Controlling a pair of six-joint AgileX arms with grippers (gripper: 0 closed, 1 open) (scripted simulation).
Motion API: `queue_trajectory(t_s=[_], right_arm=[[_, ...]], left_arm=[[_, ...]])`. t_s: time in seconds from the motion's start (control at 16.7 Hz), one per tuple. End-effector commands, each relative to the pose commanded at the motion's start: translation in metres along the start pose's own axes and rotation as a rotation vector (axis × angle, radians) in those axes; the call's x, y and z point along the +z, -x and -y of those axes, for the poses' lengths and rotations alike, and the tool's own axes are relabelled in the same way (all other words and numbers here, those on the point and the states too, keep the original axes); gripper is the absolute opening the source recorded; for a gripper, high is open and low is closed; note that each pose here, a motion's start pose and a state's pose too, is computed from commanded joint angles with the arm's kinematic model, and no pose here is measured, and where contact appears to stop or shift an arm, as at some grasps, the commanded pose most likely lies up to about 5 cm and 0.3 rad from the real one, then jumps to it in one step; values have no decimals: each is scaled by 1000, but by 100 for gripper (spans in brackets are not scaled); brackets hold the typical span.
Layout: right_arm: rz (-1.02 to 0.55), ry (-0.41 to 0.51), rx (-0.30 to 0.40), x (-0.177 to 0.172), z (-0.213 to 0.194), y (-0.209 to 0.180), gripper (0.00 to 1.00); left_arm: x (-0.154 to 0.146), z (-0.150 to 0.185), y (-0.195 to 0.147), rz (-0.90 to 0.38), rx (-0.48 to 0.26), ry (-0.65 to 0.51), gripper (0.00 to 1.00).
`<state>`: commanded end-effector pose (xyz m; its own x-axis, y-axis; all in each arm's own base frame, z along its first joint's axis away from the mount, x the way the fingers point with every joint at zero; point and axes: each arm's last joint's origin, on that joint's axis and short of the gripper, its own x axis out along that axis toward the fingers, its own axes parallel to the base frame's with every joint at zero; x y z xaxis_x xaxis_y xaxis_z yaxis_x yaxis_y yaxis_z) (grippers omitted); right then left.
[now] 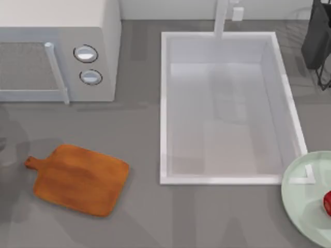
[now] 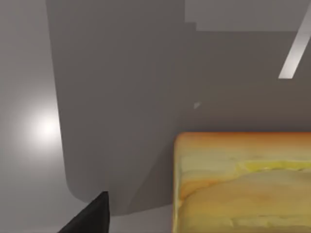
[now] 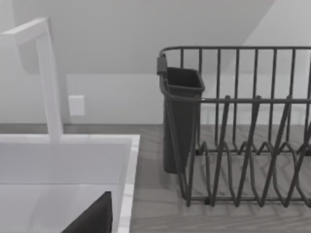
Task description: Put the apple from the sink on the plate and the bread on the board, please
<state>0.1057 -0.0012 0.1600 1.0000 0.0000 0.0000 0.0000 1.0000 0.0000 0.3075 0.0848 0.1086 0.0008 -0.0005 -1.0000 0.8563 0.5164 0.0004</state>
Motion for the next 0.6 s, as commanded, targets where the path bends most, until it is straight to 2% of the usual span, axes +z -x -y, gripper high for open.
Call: queue_trajectory(t_s=[0.18, 0.6], right_arm=[[0, 0, 0, 0, 0, 0, 100], [0, 0, 0, 0, 0, 0, 100]], left_arm=[[0, 0, 0, 0, 0, 0, 100], [0, 0, 0, 0, 0, 0, 47]])
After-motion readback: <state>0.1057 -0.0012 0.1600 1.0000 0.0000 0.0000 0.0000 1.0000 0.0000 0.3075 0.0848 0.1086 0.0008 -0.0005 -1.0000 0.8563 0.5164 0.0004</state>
